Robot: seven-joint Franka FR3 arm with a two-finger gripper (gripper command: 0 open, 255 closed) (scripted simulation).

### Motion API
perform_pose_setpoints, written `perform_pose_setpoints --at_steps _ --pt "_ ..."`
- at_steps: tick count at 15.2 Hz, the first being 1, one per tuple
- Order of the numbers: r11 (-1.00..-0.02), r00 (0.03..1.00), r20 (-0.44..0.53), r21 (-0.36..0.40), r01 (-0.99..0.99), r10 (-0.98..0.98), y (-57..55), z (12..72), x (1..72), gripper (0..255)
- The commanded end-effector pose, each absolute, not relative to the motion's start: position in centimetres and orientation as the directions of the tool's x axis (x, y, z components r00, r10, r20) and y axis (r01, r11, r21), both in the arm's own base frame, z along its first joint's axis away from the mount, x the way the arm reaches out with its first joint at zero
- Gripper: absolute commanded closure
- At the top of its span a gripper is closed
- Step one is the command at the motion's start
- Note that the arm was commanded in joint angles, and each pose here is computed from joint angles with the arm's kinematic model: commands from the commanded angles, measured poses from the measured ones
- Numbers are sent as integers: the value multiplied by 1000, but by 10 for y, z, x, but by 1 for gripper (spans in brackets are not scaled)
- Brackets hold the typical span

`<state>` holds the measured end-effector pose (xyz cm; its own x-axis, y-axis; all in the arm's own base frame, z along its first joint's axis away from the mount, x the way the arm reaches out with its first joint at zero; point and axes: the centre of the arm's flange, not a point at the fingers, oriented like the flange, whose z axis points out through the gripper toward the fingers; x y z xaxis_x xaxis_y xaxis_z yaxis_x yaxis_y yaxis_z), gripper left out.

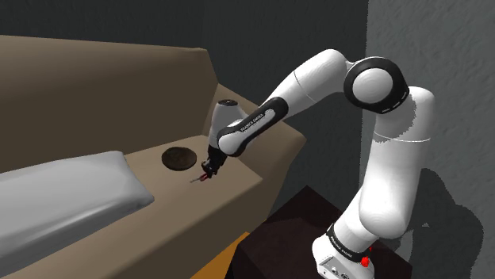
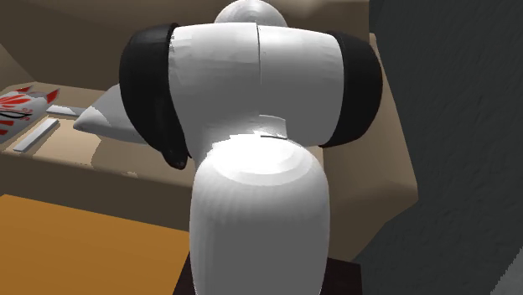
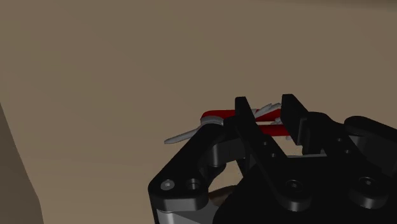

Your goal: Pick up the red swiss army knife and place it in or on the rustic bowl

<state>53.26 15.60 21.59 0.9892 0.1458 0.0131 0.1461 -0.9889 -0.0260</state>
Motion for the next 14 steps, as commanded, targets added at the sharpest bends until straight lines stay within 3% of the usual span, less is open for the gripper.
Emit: perform_pose_setpoints --at_steps 1,6,14 --pt "-989 989 13 -26 146 146 156 227 533 255" --pt "-989 989 13 -26 146 146 156 249 533 255" --pt "-989 989 13 -26 146 146 167 250 638 255"
